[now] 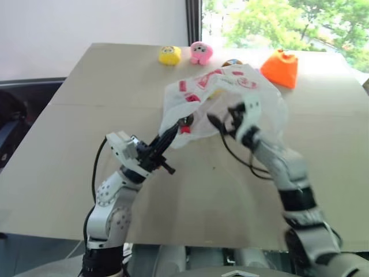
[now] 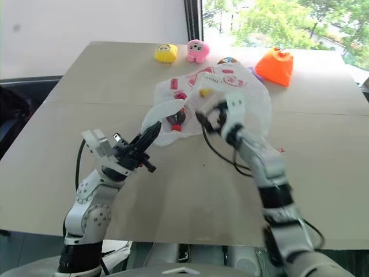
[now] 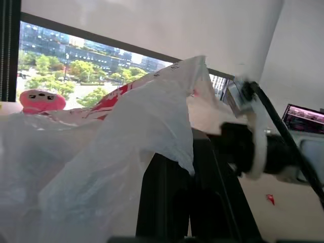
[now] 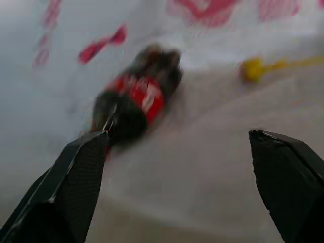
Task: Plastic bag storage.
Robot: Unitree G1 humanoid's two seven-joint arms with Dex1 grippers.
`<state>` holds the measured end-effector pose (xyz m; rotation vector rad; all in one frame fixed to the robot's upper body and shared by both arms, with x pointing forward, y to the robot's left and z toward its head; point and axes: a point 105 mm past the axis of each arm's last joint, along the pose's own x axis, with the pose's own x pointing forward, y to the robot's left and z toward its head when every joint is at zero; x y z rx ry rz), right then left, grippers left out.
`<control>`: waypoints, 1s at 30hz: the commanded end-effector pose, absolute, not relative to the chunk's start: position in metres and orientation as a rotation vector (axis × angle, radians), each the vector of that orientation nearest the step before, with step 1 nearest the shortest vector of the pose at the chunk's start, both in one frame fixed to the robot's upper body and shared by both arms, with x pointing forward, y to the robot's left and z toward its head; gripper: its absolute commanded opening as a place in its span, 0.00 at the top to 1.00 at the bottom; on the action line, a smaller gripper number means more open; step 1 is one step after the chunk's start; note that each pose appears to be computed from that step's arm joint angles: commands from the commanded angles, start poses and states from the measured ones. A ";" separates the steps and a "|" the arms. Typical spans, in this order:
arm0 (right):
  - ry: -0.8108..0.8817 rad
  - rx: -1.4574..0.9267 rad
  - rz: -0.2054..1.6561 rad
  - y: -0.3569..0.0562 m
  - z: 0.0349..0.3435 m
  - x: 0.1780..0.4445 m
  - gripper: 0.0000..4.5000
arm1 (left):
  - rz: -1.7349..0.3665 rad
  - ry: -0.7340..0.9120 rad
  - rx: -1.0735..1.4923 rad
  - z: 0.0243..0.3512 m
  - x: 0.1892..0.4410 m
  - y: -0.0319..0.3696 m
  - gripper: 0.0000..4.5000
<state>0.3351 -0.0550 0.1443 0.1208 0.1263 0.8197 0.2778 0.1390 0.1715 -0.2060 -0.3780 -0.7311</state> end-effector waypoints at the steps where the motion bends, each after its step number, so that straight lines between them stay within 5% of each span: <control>1: 0.024 0.110 1.064 -0.053 0.179 0.289 0.01 | -0.739 -0.415 -0.186 0.179 0.278 0.139 1.00; 4: -0.062 0.126 1.153 -0.067 0.193 0.267 0.01 | -0.746 -0.417 -0.180 0.180 0.282 0.138 1.00; 8: -0.388 0.183 0.837 -0.112 0.241 0.294 0.01 | -0.752 -0.422 -0.173 0.183 0.287 0.139 1.00; 11: -0.300 0.011 0.606 -0.143 0.220 0.318 0.01 | -0.757 -0.420 -0.167 0.183 0.288 0.138 1.00; 14: -0.098 -0.146 0.566 -0.158 0.181 0.319 0.01 | -0.757 -0.421 -0.164 0.184 0.289 0.138 1.00; 19: 0.151 -0.169 0.526 -0.172 0.140 0.317 0.01 | -0.765 -0.418 -0.165 0.180 0.287 0.132 1.00; 25: 0.261 -0.155 0.435 -0.186 0.122 0.324 0.01 | -0.746 -0.421 -0.158 0.178 0.287 0.133 1.00; 28: 0.229 -0.119 0.444 -0.185 0.130 0.327 0.19 | -0.730 -0.428 -0.152 0.177 0.288 0.135 1.00; 30: 0.205 -0.104 0.464 -0.182 0.137 0.328 0.39 | -0.714 -0.436 -0.151 0.178 0.290 0.137 1.00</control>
